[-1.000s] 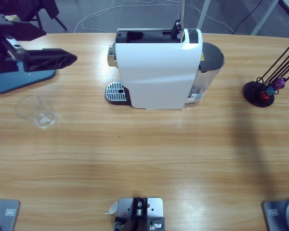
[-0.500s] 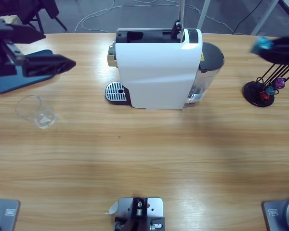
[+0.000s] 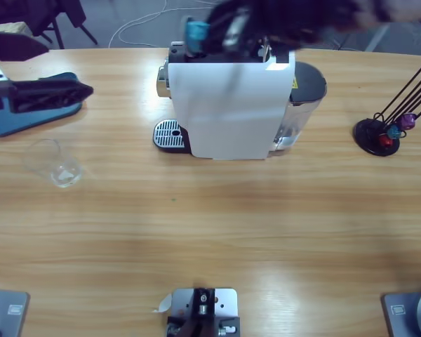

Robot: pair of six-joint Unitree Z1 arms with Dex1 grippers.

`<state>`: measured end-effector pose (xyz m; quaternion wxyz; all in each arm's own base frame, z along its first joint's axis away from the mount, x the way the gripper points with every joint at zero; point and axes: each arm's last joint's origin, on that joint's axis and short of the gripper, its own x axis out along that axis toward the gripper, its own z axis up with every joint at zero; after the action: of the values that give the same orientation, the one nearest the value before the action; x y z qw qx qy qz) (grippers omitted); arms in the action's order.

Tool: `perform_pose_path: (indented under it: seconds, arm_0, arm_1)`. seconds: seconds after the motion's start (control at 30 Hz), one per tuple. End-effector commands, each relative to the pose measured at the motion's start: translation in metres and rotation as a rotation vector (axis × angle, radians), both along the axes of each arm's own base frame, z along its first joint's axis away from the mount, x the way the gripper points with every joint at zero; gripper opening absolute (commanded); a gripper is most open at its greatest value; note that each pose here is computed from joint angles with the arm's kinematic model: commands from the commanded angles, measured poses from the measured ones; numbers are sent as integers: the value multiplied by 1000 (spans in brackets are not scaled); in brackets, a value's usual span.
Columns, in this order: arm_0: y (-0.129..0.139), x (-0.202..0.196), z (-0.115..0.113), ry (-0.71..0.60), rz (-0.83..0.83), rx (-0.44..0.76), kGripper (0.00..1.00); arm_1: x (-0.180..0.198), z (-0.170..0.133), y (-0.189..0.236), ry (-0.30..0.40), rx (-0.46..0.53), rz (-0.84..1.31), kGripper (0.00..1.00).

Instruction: Pour coffee

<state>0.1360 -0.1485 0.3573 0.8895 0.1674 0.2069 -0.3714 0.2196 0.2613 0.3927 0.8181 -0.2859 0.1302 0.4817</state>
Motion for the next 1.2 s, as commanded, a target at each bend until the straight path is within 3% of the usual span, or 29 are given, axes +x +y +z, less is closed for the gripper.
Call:
perform_pose_path:
  seconds: [0.03, 0.3, 0.6, 1.13, 1.2]
  arm_0:
    - [11, -2, -10, 16, 32, 33, 1000]
    - [11, -1, -12, 20, 32, 38, 1000]
    - [11, -2, -12, 20, 33, 38, 1000]
    - [11, -1, -13, 19, 45, 43, 1000]
    - [11, -1, -13, 20, 46, 42, 1000]
  arm_1:
    - [30, -22, 37, -36, -146, -38, 0]
    - [39, -43, 52, -22, -200, -46, 0]
    - [45, -43, 49, -44, -220, -103, 0]
    - [49, -59, 46, -1, -243, -137, 0]
    - [48, -60, 45, 18, -247, -146, 414]
